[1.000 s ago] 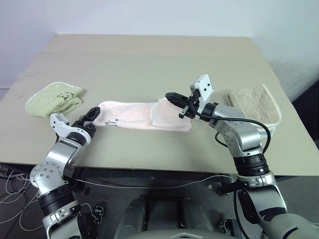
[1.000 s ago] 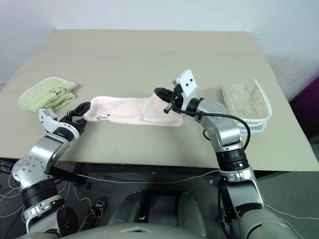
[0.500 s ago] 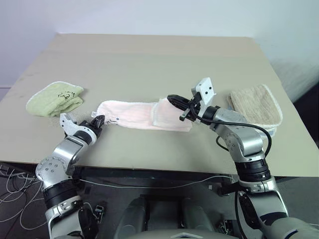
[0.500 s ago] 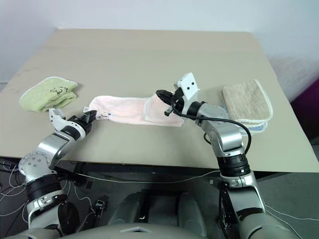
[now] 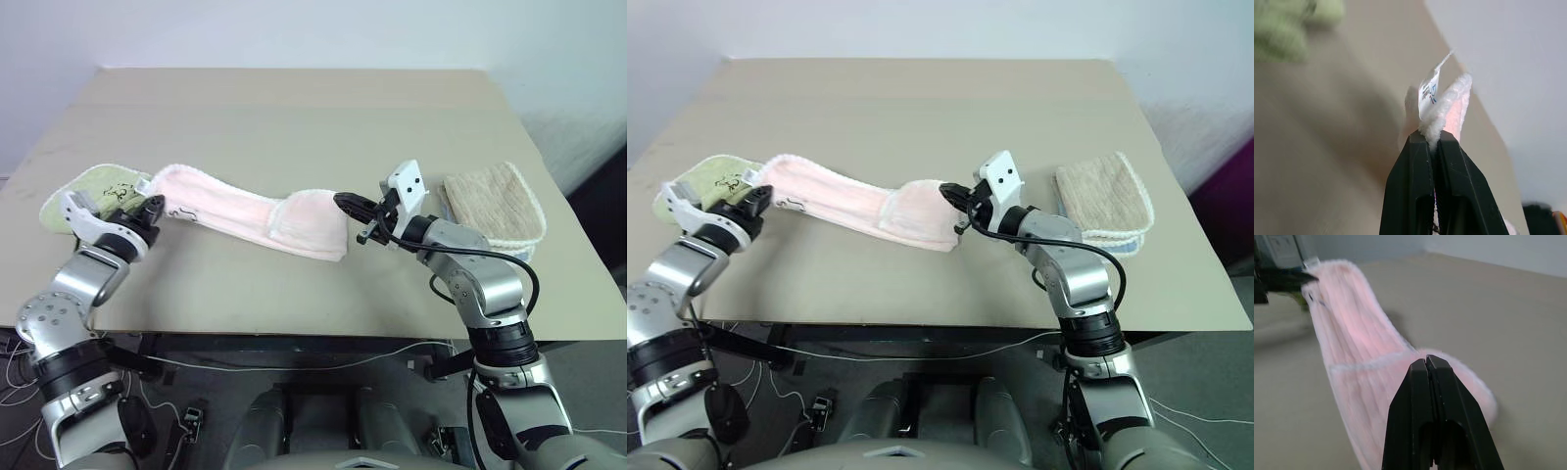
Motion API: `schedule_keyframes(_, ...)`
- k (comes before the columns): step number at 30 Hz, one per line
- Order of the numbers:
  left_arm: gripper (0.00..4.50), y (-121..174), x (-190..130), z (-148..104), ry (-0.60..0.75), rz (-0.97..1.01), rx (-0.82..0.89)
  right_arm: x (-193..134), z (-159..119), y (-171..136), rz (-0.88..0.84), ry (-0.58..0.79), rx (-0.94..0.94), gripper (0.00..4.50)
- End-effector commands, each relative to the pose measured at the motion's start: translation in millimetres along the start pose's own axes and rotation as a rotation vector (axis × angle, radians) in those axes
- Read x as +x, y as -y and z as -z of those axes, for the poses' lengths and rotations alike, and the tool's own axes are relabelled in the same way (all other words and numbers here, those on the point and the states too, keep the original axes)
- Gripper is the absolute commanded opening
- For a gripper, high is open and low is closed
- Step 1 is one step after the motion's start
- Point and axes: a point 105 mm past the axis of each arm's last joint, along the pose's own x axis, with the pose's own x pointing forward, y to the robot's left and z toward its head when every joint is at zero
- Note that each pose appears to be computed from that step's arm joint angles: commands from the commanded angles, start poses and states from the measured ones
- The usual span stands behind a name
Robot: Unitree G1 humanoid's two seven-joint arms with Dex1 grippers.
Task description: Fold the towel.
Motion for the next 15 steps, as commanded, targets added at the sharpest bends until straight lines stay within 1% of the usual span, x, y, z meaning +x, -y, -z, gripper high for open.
schedule_keyframes(1, 0.04, 47, 6, 0, -0.015, 0.174, 0.112, -6, -14, 8, 0.035, 0.041, -0.036, 0.0)
schedule_keyframes(2, 0.04, 58, 9, 7, -0.04, 0.214, 0.135, -6, -13, 10, 0.042, 0.04, -0.037, 0.0)
schedule_keyframes(4, 0.04, 89, 14, 31, -0.112, 0.326, 0.198, -8, -13, 15, 0.061, 0.035, -0.042, 0.0)
schedule_keyframes(6, 0.04, 109, 15, 50, -0.171, 0.406, 0.251, -10, -12, 18, 0.075, 0.033, -0.046, 0.0)
schedule_keyframes(8, 0.04, 132, 14, 85, -0.285, 0.505, 0.358, -12, -12, 24, 0.099, 0.031, -0.05, 0.0)
schedule_keyframes(10, 0.04, 146, 12, 112, -0.367, 0.572, 0.434, -14, -12, 27, 0.118, 0.032, -0.052, 0.0)
schedule_keyframes(12, 0.04, 155, 13, 133, -0.431, 0.613, 0.459, -15, -12, 29, 0.13, 0.034, -0.052, 0.0)
schedule_keyframes(13, 0.04, 157, 13, 148, -0.48, 0.625, 0.521, -16, -12, 29, 0.136, 0.035, -0.053, 0.0)
schedule_keyframes(15, 0.04, 152, 15, 170, -0.554, 0.619, 0.647, -17, -12, 29, 0.144, 0.037, -0.055, 0.0)
